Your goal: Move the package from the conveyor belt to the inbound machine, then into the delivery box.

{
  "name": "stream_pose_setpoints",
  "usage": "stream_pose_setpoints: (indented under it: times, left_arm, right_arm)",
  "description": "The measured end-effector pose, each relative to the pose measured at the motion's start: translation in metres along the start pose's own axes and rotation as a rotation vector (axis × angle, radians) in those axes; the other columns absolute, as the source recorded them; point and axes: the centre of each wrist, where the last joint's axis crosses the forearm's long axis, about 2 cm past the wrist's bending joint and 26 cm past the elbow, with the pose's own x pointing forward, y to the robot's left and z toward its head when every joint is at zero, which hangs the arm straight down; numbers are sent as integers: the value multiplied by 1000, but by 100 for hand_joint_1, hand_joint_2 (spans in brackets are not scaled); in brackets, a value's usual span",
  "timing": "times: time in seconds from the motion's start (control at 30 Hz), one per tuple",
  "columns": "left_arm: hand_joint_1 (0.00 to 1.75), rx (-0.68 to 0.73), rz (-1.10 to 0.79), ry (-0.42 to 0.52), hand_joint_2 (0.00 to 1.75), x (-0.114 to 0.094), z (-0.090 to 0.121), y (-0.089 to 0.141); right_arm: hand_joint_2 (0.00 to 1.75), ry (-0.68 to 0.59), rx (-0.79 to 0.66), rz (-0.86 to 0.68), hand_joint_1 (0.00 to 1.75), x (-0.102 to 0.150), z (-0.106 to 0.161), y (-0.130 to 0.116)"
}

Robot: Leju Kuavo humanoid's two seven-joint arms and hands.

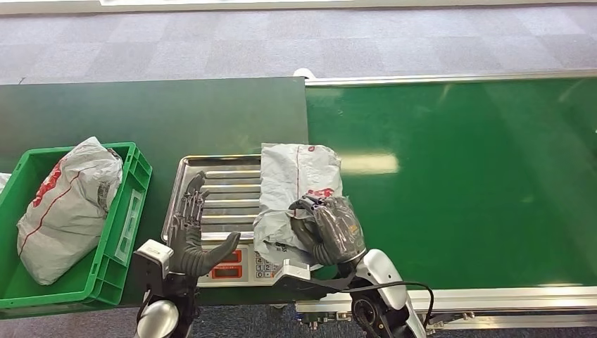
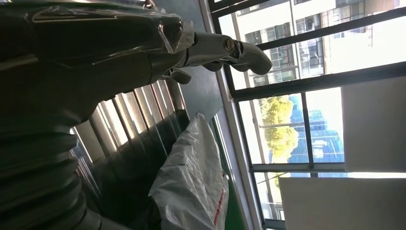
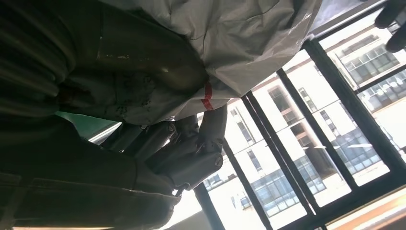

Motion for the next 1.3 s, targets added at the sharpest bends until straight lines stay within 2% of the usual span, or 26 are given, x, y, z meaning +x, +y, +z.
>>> stream_pose_setpoints:
  times: [0.2,0.23,0.33,0.37,0.67,0.97,1.07,1.17,1.23,1.3]
  left_arm:
    - [0,5,1,4,175,-1,0,-1]
    - [0,7,0,5,175,-1,0,-1]
    - [0,13,-4,7,175,-2,0,-1]
    - [0,15,-5,8,175,-2,0,0]
    - [0,28,-11,18,175,-4,1,1]
    - [0,31,-3,25,175,-5,1,-1]
    - [0,25,1,28,175,-5,1,-1]
    - [0,16,9,32,175,-7,1,-2]
    - [0,14,13,35,175,-7,0,-2]
    - [0,13,13,36,175,-8,0,-2]
  right_arm:
    - [175,-89,16,6,175,17,-10,0]
    - [175,-90,20,7,162,18,-12,0]
    - [175,-54,40,17,31,18,-17,0]
    - [175,-34,49,23,0,17,-19,0]
    - [175,70,127,18,0,0,-19,15]
    - [175,71,112,-113,0,-8,-11,22]
    - [175,33,112,-281,0,-10,-7,23]
    - [175,-62,83,-585,0,-8,-4,20]
    - [175,-136,34,-765,0,-6,-3,12]
    - [175,-194,-20,-881,0,-6,-2,1]
